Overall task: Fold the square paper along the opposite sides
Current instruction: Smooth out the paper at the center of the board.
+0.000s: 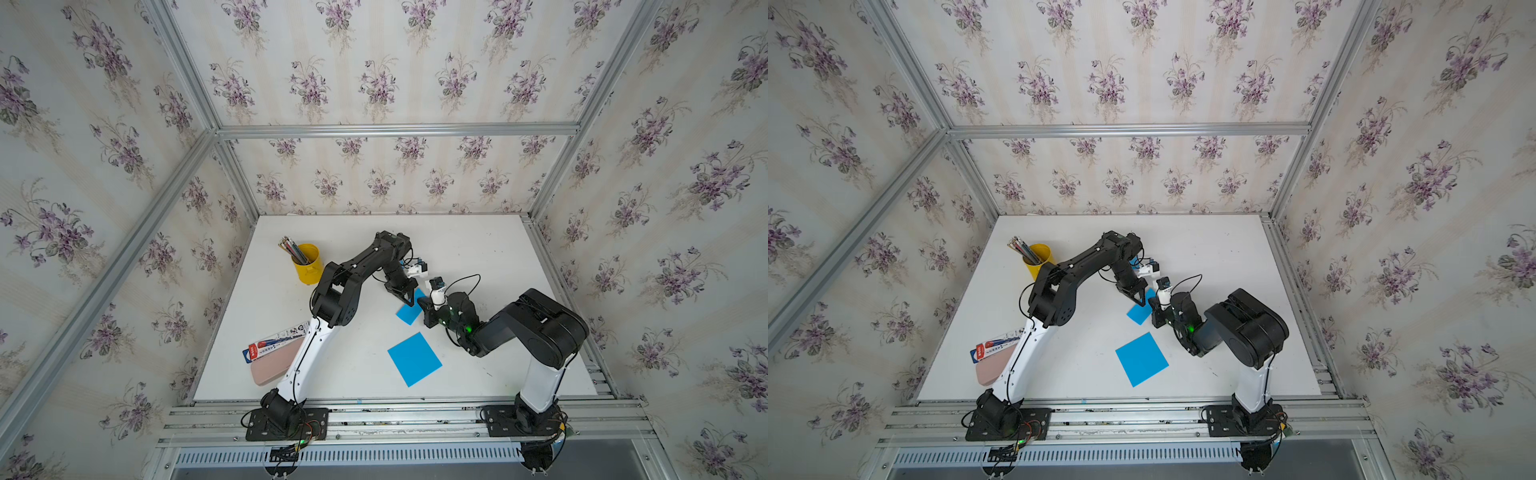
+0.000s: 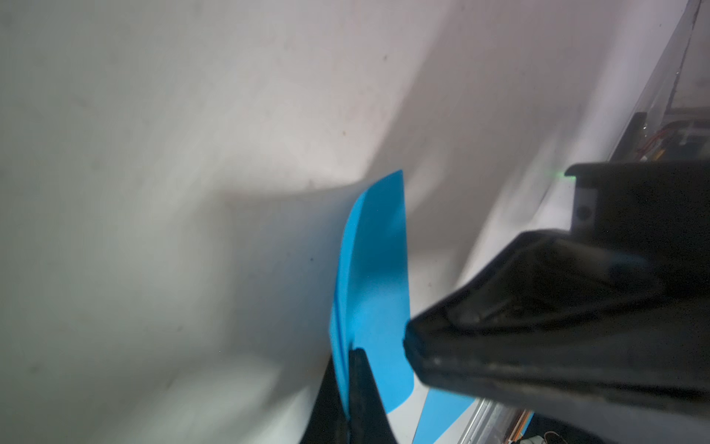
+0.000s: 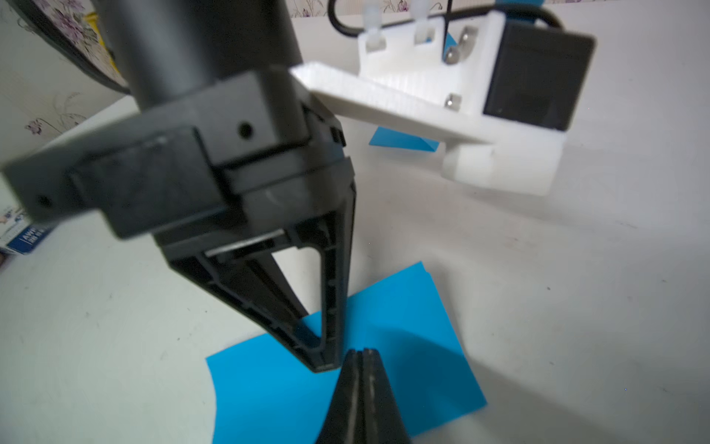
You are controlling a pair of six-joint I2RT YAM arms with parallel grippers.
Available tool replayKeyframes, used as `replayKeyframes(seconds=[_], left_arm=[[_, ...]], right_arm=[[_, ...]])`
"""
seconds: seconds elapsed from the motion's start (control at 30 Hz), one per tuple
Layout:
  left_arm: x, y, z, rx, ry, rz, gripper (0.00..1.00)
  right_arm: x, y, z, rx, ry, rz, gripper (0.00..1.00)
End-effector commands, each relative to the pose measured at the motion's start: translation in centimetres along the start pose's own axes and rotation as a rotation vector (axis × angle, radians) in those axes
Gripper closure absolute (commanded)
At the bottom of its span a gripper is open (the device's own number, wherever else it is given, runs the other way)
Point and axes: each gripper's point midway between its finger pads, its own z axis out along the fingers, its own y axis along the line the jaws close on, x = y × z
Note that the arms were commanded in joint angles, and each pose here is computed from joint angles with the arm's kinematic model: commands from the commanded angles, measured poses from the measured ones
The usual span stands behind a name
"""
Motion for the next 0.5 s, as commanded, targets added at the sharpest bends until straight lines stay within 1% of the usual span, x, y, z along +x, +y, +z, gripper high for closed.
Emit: replayKeyframes(seconds=[0.0,0.23,0.47], left_arm=[[1.6,2.6,0.5,-0.111,0.078,0.024,1.00],[1.4,2.9,0.3,-0.120,0.076,0.030,1.00],[1.2,3.4,0.0,-0.145,0.070,0.036,1.00]], right_arm=[[-0.3,0.3,0.1,-0.011,-0.017,-0.073,1.00],[-0.1,2.0,1.0,-0.053,-0.002,-0.097,1.00],[0.8,1.6,1.2,-0.031,0.029,-0.091,1.00]])
